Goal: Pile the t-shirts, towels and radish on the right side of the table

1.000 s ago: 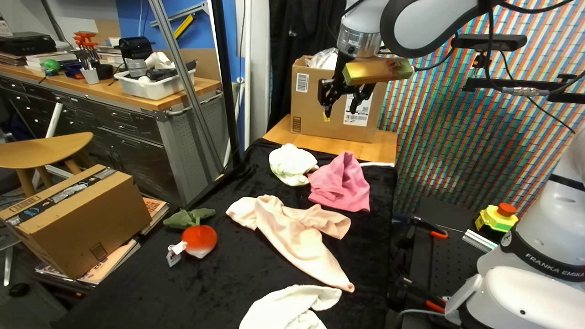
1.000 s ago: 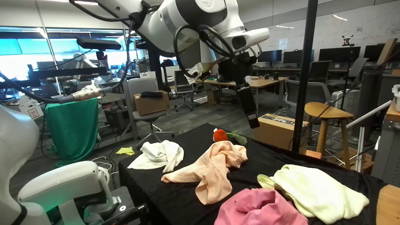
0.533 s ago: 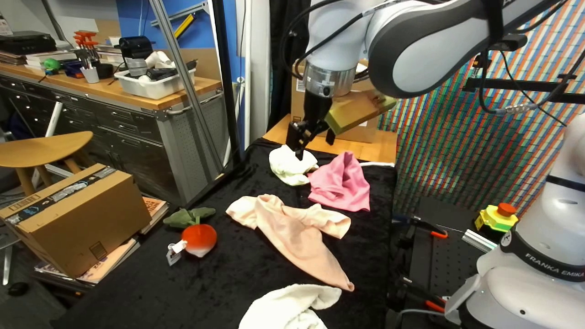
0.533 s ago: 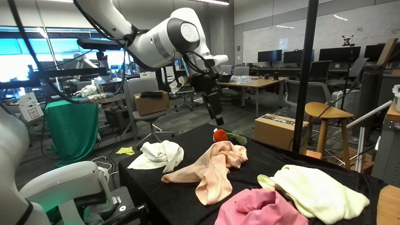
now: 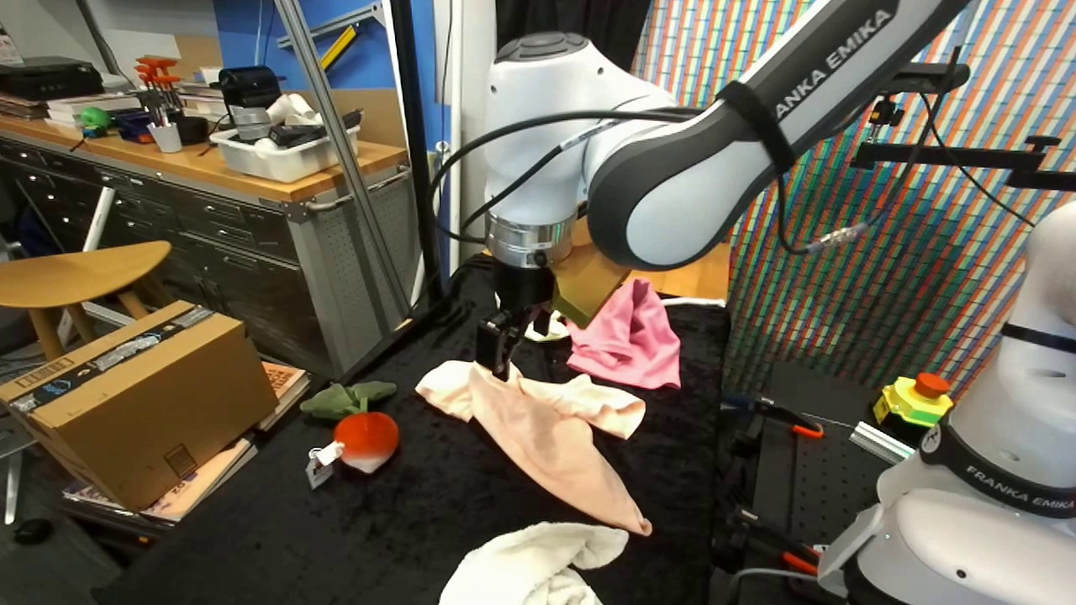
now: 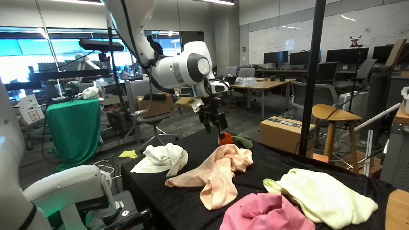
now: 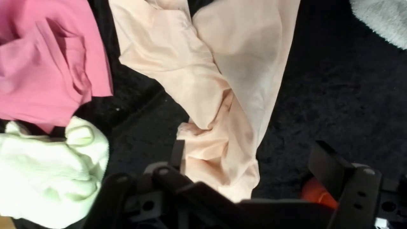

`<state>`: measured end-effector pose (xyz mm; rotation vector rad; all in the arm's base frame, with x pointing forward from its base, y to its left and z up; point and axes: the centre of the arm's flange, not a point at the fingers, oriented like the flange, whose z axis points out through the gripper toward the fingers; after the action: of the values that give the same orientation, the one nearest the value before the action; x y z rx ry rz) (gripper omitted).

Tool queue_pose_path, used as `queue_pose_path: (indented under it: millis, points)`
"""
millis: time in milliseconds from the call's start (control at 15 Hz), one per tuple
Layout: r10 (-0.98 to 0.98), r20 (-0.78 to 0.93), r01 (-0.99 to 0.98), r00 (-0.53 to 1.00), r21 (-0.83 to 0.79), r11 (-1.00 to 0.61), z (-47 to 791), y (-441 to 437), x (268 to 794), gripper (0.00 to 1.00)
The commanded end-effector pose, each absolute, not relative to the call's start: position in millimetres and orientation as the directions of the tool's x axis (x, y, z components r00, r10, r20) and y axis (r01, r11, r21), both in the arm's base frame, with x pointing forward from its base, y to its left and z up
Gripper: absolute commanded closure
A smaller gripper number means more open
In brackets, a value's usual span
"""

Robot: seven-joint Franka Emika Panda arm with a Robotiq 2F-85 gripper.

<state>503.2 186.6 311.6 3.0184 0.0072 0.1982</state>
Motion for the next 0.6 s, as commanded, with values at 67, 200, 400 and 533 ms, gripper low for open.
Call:
queue_pose_path:
  millis: [67,200,400,533]
  points:
    - [0.125,0.072,0.121,0.990,0.053,-0.991,278.5,178.8,547.6,0.00]
    - [0.148,0.044,0.146,0.988,0.033,-0.989,263.4,169.7,556.4,0.00]
    - [0.189,0.005,0.189,0.982,0.004,-0.982,245.1,161.4,564.6,0.00]
    - [0.218,-0.016,0.218,0.976,-0.016,-0.976,234.1,160.9,566.6,0.00]
